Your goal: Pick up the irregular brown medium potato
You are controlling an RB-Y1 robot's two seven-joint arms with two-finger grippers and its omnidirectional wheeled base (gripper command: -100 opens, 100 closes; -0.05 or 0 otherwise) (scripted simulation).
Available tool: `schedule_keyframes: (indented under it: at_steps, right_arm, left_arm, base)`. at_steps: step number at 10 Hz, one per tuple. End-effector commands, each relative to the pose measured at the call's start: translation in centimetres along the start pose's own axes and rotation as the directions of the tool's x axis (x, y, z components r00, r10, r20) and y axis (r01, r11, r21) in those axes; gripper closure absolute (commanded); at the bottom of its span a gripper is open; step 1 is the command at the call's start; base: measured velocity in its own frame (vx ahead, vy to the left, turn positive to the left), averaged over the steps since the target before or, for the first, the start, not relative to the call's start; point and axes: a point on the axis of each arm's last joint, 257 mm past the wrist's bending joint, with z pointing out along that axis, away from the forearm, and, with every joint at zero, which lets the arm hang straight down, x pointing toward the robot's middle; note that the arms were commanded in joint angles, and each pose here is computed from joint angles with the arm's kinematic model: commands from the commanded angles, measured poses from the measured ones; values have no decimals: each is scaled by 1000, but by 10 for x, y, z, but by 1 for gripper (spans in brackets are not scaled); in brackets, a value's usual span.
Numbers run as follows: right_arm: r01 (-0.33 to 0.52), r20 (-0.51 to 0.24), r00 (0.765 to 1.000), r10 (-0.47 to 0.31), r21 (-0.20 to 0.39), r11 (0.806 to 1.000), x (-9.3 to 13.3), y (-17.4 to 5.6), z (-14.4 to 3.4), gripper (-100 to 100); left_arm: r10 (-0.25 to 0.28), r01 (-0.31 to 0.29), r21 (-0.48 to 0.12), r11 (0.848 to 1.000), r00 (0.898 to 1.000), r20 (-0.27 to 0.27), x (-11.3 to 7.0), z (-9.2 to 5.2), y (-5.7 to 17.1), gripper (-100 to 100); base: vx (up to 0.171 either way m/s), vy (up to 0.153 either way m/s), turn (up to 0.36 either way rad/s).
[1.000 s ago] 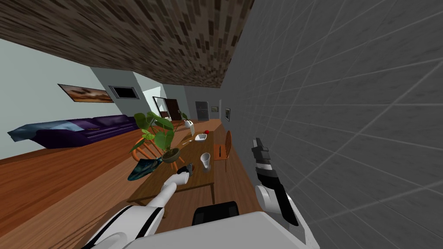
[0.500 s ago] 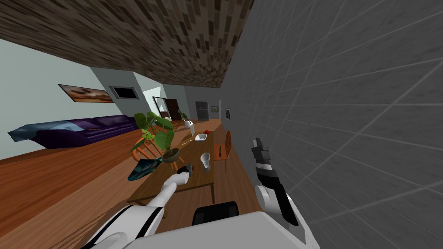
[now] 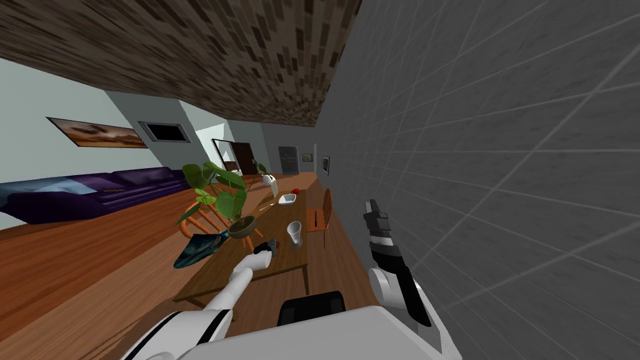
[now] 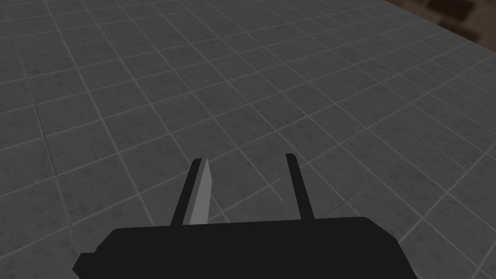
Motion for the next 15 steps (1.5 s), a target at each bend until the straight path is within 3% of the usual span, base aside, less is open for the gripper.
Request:
schedule_keyframes:
  at_steps: [1,2,3,5,6,7,8,9,10,11,12,13,14,15]
  right_arm:
    - [0,0,1000,0,0,1000,0,0,0,0]
    - [0,0,1000,0,0,1000,0,0,0,0]
    - [0,0,1000,0,0,1000,0,0,0,0]
    - [0,0,1000,0,0,1000,0,0,0,0]
    - [0,0,1000,0,0,1000,0,0,0,0]
    - [0,0,1000,0,0,1000,0,0,0,0]
    - [0,0,1000,0,0,1000,0,0,0,0]
    - [0,0,1000,0,0,1000,0,0,0,0]
    - [0,0,1000,0,0,1000,0,0,0,0]
    - [0,0,1000,0,0,1000,0,0,0,0]
    - [0,0,1000,0,0,1000,0,0,0,0]
    - [0,0,1000,0,0,1000,0,0,0,0]
    - [0,0,1000,0,0,1000,0,0,0,0]
    - [0,0,1000,0,0,1000,0,0,0,0]
  left_arm:
    - [-31,31,-21,999,999,19,-14,-3,13,100]
    - [-30,30,0,1000,999,11,-10,-4,3,100]
    - [-50,51,-29,998,998,33,-24,-7,20,100]
    - [-48,48,1,999,999,22,-19,-8,5,100]
    - [-67,68,-16,998,997,42,-32,-12,17,100]
    - [-66,66,3,998,997,36,-30,-13,7,100]
    - [-85,86,-25,996,994,62,-45,-16,25,100]
    - [-85,87,-27,996,994,62,-45,-16,26,100]
    - [-83,84,-1,996,995,54,-42,-17,12,100]
    - [-101,103,-18,995,992,79,-57,-22,25,100]
    - [-99,99,9,995,993,70,-54,-24,11,100]
    - [-116,118,-10,993,988,98,-71,-29,25,100]
    - [-115,114,13,993,989,91,-68,-30,13,100]
    - [-130,131,5,991,984,118,-85,-37,21,100]
  base:
    - [-29,3,-225]
    - [-23,7,-106]
    - [-14,4,-158]
    - [-8,3,-23]
    - [-7,-1,-140]
    - [-13,2,-101]
    - [-14,2,-173]
    - [-11,6,-72]
    - [-11,1,32]
    - [-12,-3,-135]
    - [-15,4,-89]
    - [-14,1,-158]
    - [-14,1,-78]
    - [-14,-1,-142]
